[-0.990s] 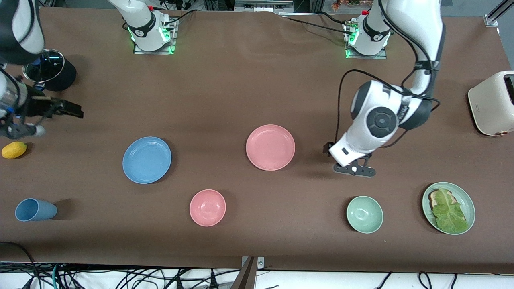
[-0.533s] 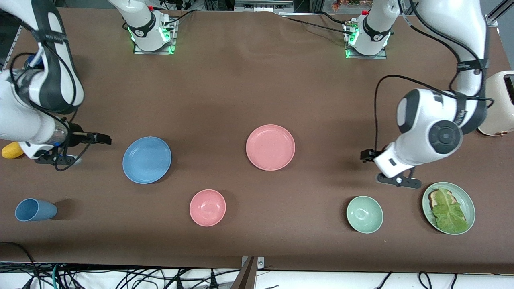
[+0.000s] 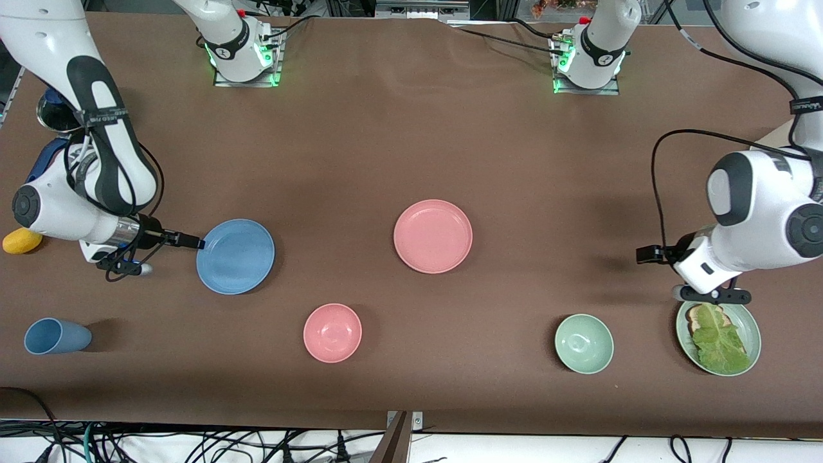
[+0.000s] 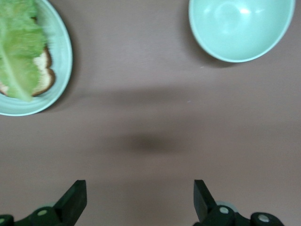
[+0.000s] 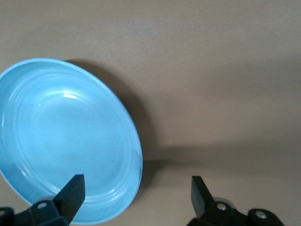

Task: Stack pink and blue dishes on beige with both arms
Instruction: 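Grasp the blue plate rim with the right gripper while the left gripper retracts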

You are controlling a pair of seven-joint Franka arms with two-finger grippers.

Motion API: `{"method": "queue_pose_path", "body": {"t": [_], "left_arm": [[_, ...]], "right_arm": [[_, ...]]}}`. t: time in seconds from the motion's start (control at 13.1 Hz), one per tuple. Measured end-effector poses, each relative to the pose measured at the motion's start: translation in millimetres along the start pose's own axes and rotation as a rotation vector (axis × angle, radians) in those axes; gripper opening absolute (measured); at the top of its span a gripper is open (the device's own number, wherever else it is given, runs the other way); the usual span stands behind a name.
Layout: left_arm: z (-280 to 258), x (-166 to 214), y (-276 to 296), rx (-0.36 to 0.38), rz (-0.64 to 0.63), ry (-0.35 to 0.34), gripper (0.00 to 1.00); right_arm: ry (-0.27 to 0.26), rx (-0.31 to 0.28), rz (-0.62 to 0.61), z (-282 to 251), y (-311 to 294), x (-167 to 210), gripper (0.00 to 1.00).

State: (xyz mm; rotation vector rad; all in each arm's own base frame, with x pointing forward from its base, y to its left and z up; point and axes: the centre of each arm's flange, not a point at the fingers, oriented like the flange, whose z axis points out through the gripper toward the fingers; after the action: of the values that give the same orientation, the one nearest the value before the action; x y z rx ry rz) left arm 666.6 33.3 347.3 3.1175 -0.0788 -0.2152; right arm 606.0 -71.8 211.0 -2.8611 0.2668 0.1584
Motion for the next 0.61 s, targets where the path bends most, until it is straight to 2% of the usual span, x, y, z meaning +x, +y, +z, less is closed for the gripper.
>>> {"method": "queue_pose_path", "body": {"t": [0.23, 0.3, 0.38, 0.46, 0.53, 0.61], "left_arm": [[-1, -3, -23, -0.037, -0.013, 0.006, 1.0], [-5, -4, -23, -0.057, -0.02, 0.008, 1.0], [-11, -6, -21, -0.076, -0.032, 0.006, 1.0], [-20, -9, -17, -0.087, -0.046, 0.006, 1.0], [-32, -12, -12, -0.092, -0.047, 0.008, 1.0], [-44, -16, -7, -0.094, -0.049, 0.013, 1.0]], "right_arm": [[0.012, 0.021, 0.014, 17, 12, 3, 1.0], [0.013, 0.023, 0.02, 20, 13, 3, 0.92], [0.011, 0.028, 0.026, 24, 13, 3, 0.91], [0.009, 0.033, 0.031, 27, 13, 3, 0.85], [0.006, 0.035, 0.034, 30, 13, 2, 0.69], [0.002, 0.035, 0.034, 32, 14, 2, 0.58]]}}
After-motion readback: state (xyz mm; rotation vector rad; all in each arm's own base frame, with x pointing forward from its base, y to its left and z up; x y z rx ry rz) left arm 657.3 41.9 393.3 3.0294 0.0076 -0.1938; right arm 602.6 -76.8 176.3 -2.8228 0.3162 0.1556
